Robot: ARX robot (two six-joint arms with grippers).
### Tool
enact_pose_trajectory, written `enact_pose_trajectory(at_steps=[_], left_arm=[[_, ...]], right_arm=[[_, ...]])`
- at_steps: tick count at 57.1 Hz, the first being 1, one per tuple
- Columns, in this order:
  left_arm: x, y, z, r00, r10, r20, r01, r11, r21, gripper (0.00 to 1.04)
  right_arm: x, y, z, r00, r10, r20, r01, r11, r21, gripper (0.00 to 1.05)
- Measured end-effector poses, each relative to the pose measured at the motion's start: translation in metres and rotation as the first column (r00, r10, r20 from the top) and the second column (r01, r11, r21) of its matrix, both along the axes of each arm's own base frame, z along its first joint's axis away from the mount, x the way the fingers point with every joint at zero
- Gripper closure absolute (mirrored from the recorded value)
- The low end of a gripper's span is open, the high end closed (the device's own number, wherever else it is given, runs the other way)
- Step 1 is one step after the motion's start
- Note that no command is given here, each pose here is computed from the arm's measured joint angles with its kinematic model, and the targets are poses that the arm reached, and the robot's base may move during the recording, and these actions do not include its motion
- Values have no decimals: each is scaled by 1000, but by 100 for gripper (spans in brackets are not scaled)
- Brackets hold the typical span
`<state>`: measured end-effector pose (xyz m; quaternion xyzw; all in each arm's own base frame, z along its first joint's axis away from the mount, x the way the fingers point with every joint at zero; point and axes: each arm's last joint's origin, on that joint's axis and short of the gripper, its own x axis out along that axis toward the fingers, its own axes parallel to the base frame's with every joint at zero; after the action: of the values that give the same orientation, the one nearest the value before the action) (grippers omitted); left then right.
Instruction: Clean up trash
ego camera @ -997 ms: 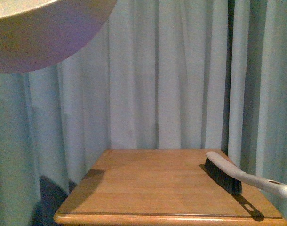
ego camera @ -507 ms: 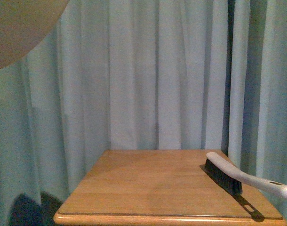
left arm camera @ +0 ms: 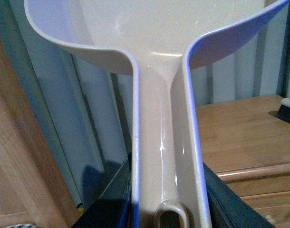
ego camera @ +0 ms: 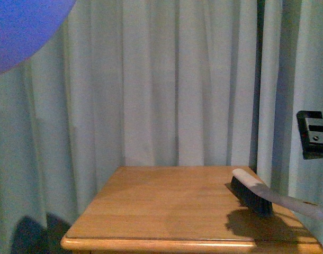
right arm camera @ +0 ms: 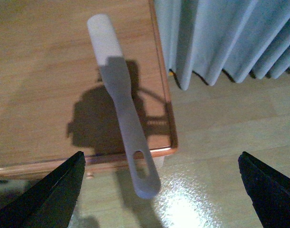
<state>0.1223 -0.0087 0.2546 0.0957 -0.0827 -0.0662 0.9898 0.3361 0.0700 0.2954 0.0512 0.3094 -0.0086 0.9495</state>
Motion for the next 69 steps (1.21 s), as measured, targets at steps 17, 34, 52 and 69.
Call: enact_pose_trajectory(at_steps=[17,34,52,69], left_arm=[[0,0,0,1000,-1,0,1,1000,0,77],[0,0,0,1000,-1,0,1,1000,0,77],[0,0,0,1000,-1,0,1,1000,0,77],[0,0,0,1000,-1,0,1,1000,0,77]], right_arm=[[50,8,-43,984,25,-178,-23,1000,11,7],[73,15,-63,978,36,-208,-29,999,38,7],[81,21,-85,968,35,-248,-28,999,33,7],[84,21,-91,968,26,-249,-20,999,25,38]])
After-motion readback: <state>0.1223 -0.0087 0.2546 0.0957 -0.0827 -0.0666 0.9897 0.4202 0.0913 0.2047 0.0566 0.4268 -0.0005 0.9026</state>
